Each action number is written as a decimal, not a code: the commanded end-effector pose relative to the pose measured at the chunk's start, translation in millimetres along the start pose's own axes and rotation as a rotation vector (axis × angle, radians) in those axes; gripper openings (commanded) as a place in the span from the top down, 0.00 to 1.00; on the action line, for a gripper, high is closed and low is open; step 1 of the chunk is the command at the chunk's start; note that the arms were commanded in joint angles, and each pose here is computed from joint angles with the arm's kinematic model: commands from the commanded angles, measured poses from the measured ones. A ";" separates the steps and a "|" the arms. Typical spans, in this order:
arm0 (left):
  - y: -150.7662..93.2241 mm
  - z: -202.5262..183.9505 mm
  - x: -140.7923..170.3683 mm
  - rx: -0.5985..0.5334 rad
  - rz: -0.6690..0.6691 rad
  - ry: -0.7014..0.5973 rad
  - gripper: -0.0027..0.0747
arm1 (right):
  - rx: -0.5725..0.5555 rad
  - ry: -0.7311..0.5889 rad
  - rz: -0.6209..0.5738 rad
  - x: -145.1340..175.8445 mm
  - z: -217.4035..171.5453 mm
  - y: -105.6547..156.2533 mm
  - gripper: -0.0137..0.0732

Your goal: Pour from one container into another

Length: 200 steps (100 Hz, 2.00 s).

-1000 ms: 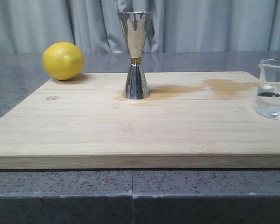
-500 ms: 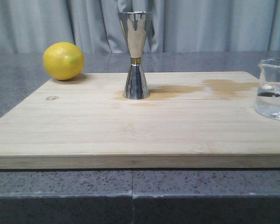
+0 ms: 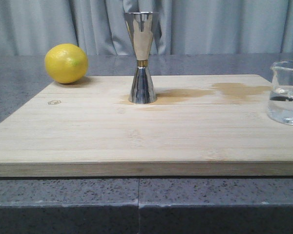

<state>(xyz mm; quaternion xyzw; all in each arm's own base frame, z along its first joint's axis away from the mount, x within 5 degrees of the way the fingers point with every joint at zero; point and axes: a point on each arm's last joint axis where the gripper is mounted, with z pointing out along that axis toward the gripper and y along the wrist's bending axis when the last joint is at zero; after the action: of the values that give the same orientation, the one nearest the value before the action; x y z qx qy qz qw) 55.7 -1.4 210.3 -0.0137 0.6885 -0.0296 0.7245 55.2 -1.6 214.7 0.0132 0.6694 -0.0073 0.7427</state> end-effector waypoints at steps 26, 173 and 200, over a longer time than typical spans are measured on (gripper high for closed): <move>-5.4 -9.8 -74.5 0.022 -0.028 -0.151 0.99 | 0.019 -0.030 -0.017 -79.5 -7.6 -0.9 0.93; -11.1 18.1 -133.0 0.034 0.008 0.002 0.51 | 0.018 0.102 -0.126 -128.7 24.1 -0.8 0.41; -11.1 18.1 -133.6 0.034 0.003 -0.005 0.30 | 0.018 0.107 -0.126 -128.3 24.1 -0.8 0.21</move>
<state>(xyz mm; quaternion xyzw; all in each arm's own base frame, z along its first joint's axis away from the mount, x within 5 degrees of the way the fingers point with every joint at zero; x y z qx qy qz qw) 66.8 -5.1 327.1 0.0065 0.7214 -0.0352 0.6916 64.6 -4.2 328.9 -0.0217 0.7361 -0.0568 0.6742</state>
